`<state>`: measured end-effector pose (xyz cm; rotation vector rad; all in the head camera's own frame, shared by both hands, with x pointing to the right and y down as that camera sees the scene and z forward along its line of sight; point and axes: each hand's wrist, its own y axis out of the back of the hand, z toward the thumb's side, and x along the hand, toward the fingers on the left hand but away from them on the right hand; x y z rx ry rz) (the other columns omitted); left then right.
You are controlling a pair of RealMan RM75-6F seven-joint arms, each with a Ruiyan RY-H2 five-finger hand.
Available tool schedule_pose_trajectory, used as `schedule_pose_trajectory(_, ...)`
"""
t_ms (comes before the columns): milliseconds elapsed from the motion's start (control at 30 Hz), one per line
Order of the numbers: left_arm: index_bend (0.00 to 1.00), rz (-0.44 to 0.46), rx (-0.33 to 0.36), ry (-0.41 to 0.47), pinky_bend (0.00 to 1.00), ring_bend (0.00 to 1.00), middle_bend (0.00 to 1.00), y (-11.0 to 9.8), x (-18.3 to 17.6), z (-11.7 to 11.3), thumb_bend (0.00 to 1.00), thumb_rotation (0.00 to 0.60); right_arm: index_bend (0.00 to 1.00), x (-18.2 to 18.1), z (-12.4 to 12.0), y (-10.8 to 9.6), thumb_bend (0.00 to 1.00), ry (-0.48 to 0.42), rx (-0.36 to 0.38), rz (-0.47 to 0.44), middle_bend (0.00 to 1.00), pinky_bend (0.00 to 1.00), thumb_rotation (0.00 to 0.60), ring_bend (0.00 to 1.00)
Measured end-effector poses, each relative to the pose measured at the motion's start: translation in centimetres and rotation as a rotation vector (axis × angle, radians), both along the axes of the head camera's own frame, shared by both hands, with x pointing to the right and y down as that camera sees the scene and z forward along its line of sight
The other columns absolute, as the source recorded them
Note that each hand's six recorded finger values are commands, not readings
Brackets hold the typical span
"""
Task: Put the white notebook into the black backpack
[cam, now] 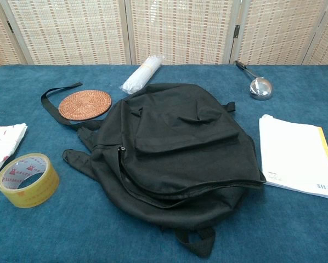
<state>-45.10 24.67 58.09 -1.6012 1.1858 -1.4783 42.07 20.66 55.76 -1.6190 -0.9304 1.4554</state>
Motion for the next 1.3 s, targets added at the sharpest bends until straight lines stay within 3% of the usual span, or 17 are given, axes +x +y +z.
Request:
schedule_pose_trajectory(600,0.06,-0.006,0.007,0.0,0.0,0.08,0.09,-0.1,0.1,0.2,0.2,0.6,0.0,-0.3,0.7,-0.3,0.25,-0.017,0.042,-0.057,0.0,0.01,0.6,0.12)
schedule_pose_trajectory(967,0.06,-0.002,0.004,0.007,0.0,0.08,0.09,-0.1,0.1,0.2,0.2,0.6,0.0,0.4,2.0,0.1,0.25,0.004,0.024,-0.055,0.01,0.03,0.6,0.14)
schedule_pose_trajectory(1167,0.06,0.011,-0.002,0.018,0.0,0.08,0.09,-0.1,0.6,0.4,0.2,0.6,0.0,0.7,3.7,0.4,0.25,0.055,-0.001,-0.094,0.05,0.06,0.6,0.17)
schedule_pose_trajectory(1300,0.06,0.016,-0.003,0.024,0.0,0.08,0.09,-0.1,0.8,0.5,0.2,0.6,0.0,0.9,6.1,0.4,0.29,0.091,-0.046,-0.134,0.06,0.06,0.6,0.17)
